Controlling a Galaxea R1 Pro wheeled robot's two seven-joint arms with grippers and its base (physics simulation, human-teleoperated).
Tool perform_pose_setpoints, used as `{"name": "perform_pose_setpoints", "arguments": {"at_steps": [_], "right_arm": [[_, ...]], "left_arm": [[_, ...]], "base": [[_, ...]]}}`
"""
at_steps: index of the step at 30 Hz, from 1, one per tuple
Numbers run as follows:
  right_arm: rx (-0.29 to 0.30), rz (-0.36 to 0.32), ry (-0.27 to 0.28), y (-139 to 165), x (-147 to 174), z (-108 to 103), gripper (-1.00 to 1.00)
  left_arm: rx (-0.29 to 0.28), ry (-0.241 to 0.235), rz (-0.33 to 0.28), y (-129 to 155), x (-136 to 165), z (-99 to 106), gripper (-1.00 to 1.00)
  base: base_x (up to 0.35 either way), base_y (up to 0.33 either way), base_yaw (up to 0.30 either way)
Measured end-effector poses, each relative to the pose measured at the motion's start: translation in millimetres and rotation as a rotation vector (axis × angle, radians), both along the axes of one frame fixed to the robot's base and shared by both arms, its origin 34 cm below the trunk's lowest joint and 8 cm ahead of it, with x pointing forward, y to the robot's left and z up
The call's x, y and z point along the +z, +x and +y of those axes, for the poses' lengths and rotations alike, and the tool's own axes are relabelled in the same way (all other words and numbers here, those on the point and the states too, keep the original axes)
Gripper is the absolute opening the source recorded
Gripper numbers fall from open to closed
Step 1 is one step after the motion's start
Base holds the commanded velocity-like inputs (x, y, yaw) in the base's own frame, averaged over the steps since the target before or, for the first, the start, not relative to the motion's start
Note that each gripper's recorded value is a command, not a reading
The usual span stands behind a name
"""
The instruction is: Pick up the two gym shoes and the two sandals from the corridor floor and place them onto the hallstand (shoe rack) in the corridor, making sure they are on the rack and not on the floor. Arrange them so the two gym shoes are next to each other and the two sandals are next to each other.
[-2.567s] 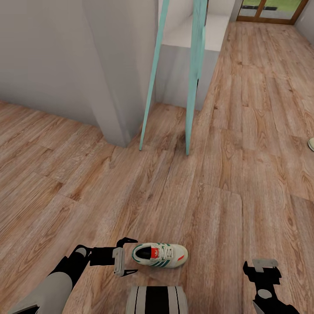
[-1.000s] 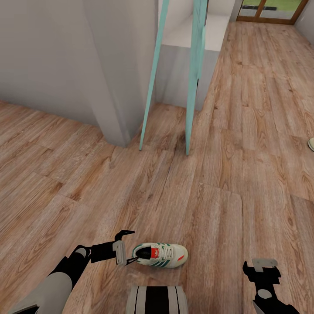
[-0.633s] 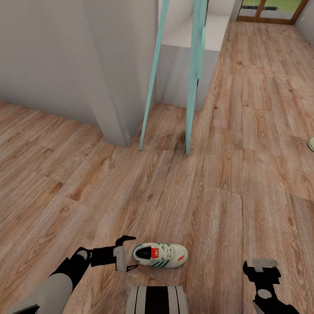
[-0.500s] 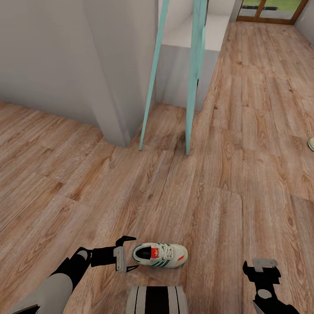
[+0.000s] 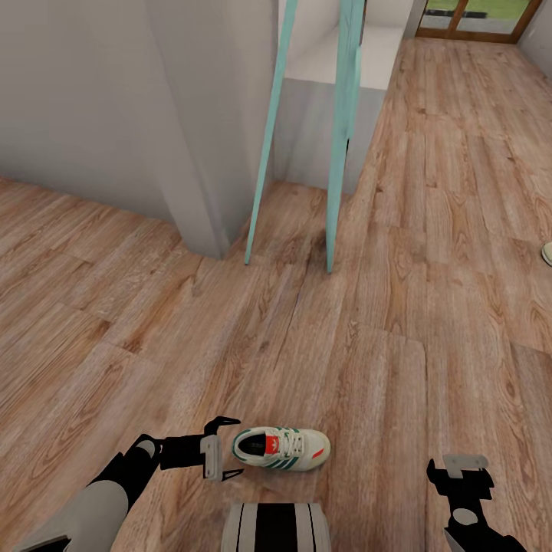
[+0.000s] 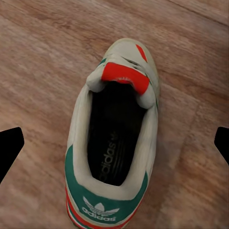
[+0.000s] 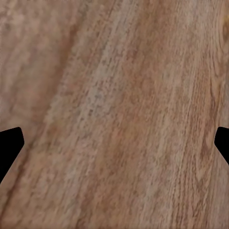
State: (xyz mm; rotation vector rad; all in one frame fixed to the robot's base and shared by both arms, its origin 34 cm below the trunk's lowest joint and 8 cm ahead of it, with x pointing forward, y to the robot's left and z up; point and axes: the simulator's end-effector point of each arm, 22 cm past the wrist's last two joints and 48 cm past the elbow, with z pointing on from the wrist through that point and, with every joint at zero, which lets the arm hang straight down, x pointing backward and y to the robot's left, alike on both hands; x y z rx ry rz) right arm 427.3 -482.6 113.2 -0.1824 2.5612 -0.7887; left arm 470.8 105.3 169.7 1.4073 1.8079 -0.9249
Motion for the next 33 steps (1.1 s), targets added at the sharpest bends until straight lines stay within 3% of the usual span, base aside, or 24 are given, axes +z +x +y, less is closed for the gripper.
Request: {"name": "perform_pose_setpoints", "arguments": {"at_steps": [3, 9, 33], "right_arm": [[0.000, 0.000, 0.000, 0, 0, 0, 1.00], [0.004, 0.006, 0.036, -2, -8, 24, 1.00], [0.004, 0.005, 0.038, -2, -9, 26, 1.00]], "left_arm": [[0.000, 0.000, 0.000, 0, 0, 0, 1.00], [0.009, -0.035, 0.011, 0, 6, -18, 1.00], [0.012, -0.040, 0.009, 1, 7, -20, 1.00]], "base": [[0.000, 0.000, 0.000], [0.000, 0.000, 0.000], [0.000, 0.000, 0.000]]}}
